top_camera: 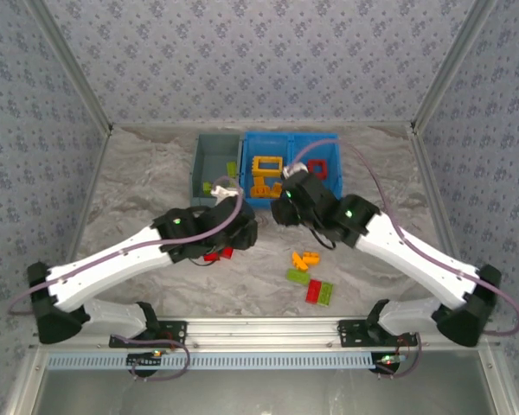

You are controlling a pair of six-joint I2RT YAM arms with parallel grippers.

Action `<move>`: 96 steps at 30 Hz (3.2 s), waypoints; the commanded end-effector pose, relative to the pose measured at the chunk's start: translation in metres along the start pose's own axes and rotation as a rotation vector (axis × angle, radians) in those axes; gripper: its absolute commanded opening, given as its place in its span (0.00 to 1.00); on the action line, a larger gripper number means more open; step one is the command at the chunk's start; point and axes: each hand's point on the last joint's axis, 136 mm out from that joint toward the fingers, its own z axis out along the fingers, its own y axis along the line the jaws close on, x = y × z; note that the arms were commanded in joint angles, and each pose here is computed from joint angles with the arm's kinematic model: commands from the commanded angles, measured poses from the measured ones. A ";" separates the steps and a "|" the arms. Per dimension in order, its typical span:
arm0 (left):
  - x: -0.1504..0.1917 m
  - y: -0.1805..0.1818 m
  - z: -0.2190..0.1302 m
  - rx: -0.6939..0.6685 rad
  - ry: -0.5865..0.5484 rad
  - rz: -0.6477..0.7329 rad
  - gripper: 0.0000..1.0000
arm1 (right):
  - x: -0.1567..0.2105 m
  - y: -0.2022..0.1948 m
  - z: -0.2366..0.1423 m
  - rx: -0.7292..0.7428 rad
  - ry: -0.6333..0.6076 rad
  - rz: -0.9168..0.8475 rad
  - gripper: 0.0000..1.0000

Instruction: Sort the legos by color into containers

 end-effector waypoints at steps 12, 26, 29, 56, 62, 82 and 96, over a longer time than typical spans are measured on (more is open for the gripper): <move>0.039 -0.022 0.038 0.063 0.143 -0.101 0.59 | 0.085 -0.068 -0.047 0.192 0.120 0.176 0.58; 0.075 -0.075 0.109 0.160 0.374 -0.552 0.65 | 0.088 -0.060 -0.045 0.193 0.136 0.116 0.57; 0.077 -0.093 0.128 0.169 0.421 -0.632 0.66 | 0.090 -0.060 -0.052 0.171 0.119 0.115 0.57; 0.093 -0.095 0.196 0.019 0.484 -0.726 0.45 | 0.096 -0.056 -0.054 0.132 0.104 0.118 0.58; 0.093 -0.095 0.197 0.019 0.482 -0.726 0.37 | 0.097 -0.054 -0.053 0.129 0.105 0.115 0.58; 0.050 -0.078 0.165 -0.006 0.334 -0.660 0.15 | 0.093 -0.055 -0.056 0.127 0.092 0.097 0.57; -0.088 -0.002 0.100 -0.067 0.039 -0.412 0.13 | 0.031 -0.026 -0.040 0.060 -0.035 0.004 0.57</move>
